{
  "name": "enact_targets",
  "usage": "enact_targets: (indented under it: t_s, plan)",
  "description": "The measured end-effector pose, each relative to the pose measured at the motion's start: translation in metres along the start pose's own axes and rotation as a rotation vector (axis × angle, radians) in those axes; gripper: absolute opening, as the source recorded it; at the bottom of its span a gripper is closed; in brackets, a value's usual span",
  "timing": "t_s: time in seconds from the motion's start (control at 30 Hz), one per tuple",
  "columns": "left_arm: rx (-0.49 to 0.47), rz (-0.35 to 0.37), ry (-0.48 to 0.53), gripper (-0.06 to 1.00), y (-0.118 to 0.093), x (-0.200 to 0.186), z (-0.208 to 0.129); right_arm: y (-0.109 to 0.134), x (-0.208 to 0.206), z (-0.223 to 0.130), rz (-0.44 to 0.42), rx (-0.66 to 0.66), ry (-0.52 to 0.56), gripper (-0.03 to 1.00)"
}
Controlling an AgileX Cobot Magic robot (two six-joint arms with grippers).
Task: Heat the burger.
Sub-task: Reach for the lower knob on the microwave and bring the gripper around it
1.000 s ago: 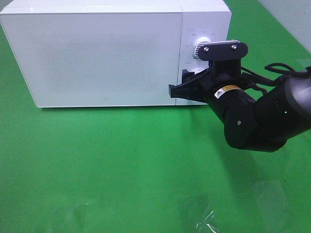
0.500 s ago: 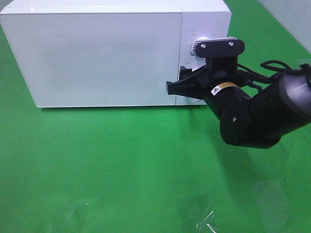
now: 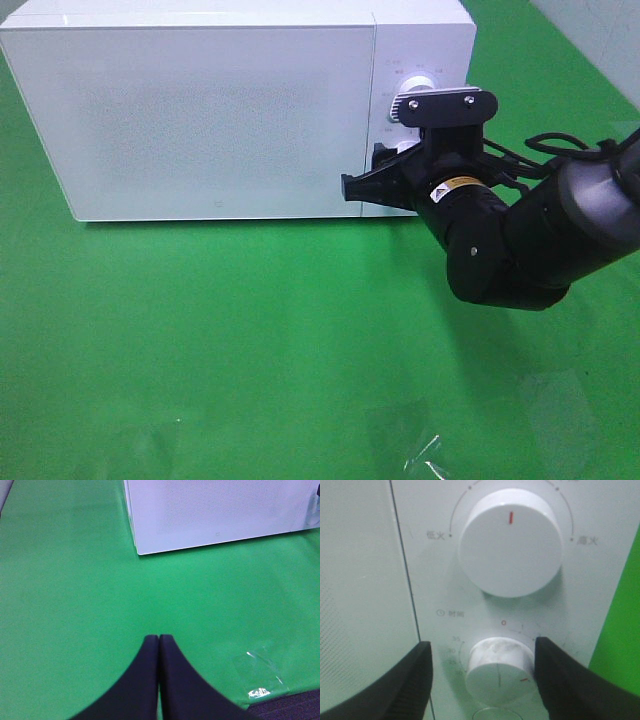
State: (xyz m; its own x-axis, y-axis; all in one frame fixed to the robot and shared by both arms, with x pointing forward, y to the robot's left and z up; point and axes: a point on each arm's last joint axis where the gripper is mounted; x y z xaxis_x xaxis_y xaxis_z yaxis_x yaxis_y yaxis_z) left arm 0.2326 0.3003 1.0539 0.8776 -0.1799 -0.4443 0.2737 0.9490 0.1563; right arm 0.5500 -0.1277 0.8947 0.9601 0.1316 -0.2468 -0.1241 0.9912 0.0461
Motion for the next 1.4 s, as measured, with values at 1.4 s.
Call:
enact_targets:
  t_s: [1.4]
  plan:
    - [0.000,0.000,0.000,0.00,0.000,0.000,0.000,-0.001,0.009,-0.011,-0.039,0.812,-0.002,0.44]
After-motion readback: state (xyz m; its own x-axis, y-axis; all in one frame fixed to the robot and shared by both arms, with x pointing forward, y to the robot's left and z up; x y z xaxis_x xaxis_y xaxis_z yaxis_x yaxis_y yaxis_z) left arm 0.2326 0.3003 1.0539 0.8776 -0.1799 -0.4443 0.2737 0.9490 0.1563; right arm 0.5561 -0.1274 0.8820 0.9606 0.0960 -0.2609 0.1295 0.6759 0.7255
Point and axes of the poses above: a point on each arm's last joint axis where the gripper is mounted, x pointing out along that axis toward the gripper, y along the wrist's bending axis when the last joint is at zero, z = x × y, and after that the axes turned 7 degrees about x, right-handed
